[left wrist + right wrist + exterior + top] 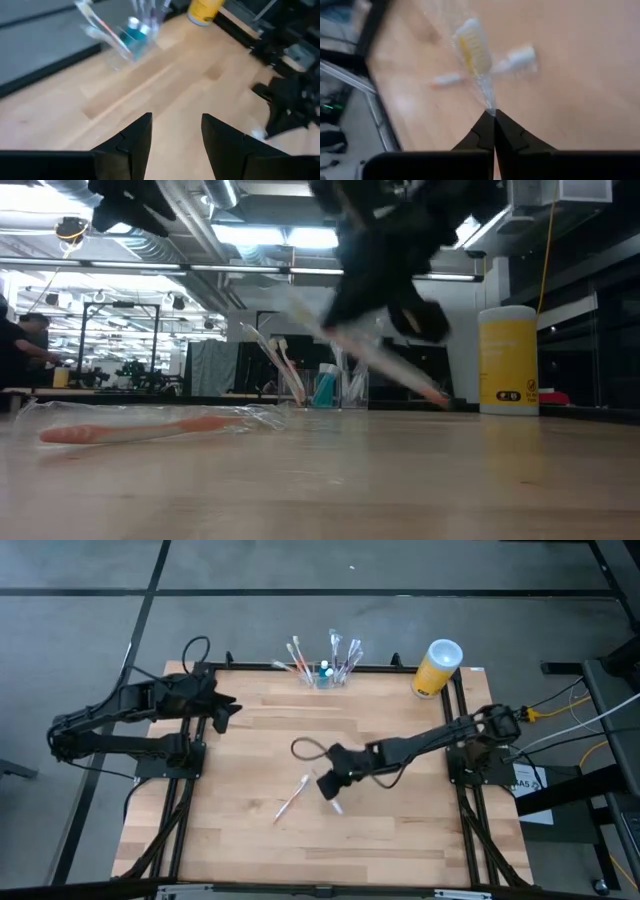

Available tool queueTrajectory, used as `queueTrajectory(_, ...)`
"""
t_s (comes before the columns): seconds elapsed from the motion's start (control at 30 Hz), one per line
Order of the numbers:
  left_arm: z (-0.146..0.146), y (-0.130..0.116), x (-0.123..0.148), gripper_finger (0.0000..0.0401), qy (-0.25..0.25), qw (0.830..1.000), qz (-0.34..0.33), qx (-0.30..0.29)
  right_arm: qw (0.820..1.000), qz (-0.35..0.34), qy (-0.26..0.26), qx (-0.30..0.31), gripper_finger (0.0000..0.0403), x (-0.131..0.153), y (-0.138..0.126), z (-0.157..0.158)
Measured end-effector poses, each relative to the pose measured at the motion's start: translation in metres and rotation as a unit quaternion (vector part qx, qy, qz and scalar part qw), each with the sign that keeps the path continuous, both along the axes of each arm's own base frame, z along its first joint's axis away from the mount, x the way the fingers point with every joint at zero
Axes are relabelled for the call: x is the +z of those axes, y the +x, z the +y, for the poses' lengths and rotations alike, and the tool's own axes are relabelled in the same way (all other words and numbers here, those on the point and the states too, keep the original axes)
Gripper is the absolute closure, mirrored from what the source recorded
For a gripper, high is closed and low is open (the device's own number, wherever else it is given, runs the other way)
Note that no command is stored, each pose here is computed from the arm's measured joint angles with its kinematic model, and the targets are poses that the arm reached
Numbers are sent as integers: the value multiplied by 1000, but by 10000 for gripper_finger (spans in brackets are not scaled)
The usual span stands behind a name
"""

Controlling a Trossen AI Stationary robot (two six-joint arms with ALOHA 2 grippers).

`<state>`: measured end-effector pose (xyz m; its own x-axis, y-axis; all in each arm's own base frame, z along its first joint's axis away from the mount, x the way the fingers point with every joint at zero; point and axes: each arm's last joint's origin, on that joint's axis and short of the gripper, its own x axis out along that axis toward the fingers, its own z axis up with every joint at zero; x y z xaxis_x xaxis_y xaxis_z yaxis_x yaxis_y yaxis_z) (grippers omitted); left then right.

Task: Pick & Place toothbrushing station
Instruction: Put the orange toothbrush into the transparent organizer

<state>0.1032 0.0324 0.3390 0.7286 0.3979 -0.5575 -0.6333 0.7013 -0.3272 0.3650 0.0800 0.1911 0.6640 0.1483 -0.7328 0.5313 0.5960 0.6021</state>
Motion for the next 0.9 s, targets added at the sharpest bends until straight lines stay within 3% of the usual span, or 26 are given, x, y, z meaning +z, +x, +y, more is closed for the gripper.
queueTrajectory(0.13, 1, 20, -8, 233, -28, 997, -47, -49, 997, -72, -19, -10, 401, 32, 0, -17)
queueTrajectory(0.27, 6, 53, -17, 222, -40, 988, -108, -101, 996, -78, -34, -12, 401, 36, -1, -35)
queueTrajectory(0.53, 13, 105, -34, 188, -44, 976, -116, -180, 987, -160, -28, -4, 402, 65, 9, -45)
queueTrajectory(0.77, 15, 128, -43, 180, -45, 969, -127, -206, 985, -160, -68, 0, 402, 88, 14, -53)
queueTrajectory(0.9, 15, 134, -35, 190, -24, 959, -176, -221, 982, -173, -77, 2, 403, 95, 16, -57)
